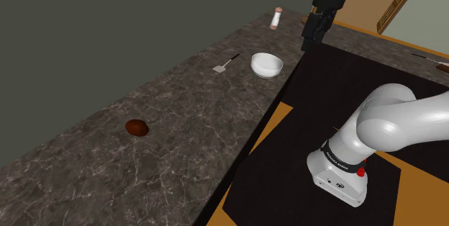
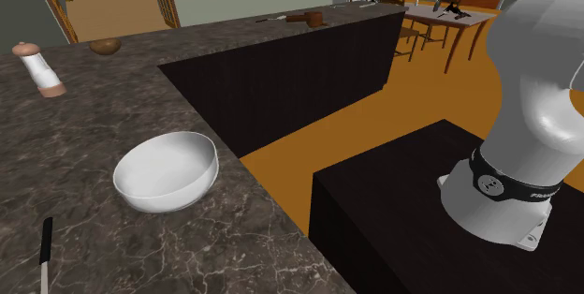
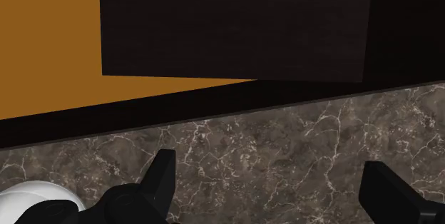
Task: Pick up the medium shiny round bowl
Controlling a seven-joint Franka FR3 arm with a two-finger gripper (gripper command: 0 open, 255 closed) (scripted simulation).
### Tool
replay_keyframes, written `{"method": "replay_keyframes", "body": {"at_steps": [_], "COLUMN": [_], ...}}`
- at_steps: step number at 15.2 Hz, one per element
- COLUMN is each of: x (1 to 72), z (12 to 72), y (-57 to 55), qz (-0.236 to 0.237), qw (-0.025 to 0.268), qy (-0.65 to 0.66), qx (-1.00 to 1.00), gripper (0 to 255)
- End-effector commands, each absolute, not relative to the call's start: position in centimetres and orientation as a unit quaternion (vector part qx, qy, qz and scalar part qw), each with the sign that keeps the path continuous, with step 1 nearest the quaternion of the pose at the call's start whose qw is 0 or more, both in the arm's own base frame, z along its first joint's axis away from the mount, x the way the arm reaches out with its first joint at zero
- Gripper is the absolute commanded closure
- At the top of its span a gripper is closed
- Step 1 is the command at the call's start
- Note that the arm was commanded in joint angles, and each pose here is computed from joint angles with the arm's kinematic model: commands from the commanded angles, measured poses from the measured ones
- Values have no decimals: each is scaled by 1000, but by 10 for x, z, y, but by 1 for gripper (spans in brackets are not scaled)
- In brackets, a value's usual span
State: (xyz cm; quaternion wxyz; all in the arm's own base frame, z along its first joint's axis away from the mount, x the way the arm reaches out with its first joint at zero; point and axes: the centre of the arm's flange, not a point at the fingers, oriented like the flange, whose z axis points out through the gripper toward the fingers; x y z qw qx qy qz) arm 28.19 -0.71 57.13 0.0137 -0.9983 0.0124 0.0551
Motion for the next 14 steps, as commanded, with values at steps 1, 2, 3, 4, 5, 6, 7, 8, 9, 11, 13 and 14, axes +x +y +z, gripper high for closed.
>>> {"method": "replay_keyframes", "body": {"at_steps": [1, 2, 3, 4, 5, 6, 7, 8, 9, 11, 13, 14], "x": [282, 290, 297, 305, 313, 321, 328, 336, 344, 359, 374, 382], "z": [571, 563, 554, 545, 537, 528, 520, 511, 502, 485, 468, 460], "y": [-7, -13, -18, -24, -30, -36, -42, -48, -54, -66, -78, -84], "qz": [55, 55, 55, 54, 54, 54, 54, 54, 53, 53, 52, 52], "qw": [14, 12, 11, 9, 8, 6, 5, 3, 2, -1, -4, -6], "qy": [12, 14, 15, 16, 17, 18, 19, 20, 22, 24, 26, 27], "qx": [-998, -998, -998, -998, -998, -998, -998, -998, -998, -998, -998, -998], "gripper": [0, 0, 0, 0, 0, 0, 0, 0, 0, 0, 0, 0]}}
